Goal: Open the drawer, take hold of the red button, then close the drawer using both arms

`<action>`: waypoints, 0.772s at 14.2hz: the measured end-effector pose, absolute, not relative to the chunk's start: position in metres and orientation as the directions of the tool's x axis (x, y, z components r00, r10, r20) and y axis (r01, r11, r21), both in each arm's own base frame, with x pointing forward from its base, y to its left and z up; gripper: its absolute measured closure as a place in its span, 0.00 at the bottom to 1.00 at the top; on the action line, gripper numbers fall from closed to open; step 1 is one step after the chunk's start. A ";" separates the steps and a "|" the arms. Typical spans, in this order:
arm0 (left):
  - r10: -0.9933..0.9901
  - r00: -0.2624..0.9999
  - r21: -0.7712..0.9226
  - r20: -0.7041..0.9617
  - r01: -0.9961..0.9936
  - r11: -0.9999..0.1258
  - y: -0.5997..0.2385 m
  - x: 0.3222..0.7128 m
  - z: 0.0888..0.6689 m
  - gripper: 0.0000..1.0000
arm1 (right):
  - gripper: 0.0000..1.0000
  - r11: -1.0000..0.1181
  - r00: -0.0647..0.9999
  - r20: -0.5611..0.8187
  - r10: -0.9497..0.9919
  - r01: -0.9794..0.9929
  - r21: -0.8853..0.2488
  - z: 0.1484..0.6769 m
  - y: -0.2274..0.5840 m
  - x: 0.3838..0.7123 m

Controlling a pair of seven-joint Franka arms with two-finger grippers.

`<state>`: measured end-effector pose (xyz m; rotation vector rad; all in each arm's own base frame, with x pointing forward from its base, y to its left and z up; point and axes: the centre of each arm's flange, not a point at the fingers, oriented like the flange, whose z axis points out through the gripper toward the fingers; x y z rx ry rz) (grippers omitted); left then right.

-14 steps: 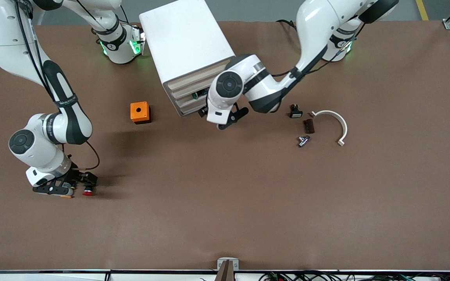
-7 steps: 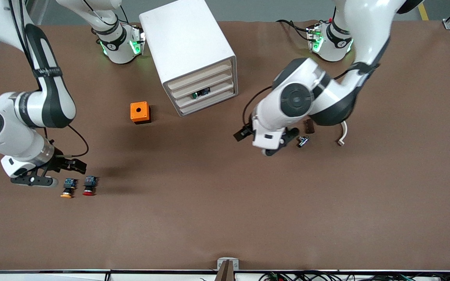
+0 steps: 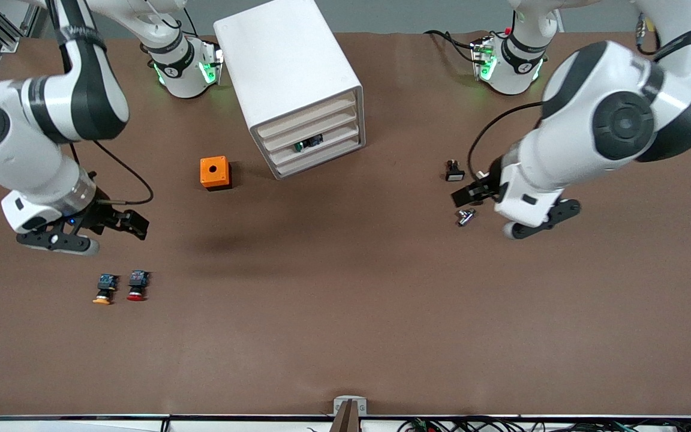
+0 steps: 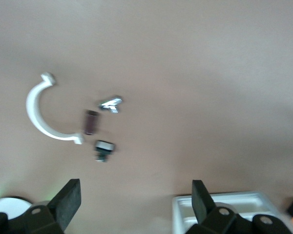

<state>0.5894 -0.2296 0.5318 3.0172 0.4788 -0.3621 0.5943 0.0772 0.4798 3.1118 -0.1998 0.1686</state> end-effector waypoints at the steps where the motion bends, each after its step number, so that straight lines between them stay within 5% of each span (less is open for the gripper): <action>1: 0.262 0.932 0.022 -0.249 0.276 -0.961 -0.210 0.588 0.539 0.00 | 0.00 -0.991 0.986 0.108 -0.130 -0.131 0.001 0.496 0.079 0.586; 6: 0.120 0.956 0.018 -0.268 0.130 -0.991 -0.129 0.582 0.569 0.00 | 0.00 -0.990 0.985 0.104 -0.137 -0.138 -0.003 0.552 0.069 0.552; 11: 0.046 0.956 -0.001 -0.289 0.047 -0.999 -0.073 0.564 0.576 0.00 | 0.00 -0.986 0.978 0.123 -0.168 -0.169 -0.003 0.562 0.022 0.554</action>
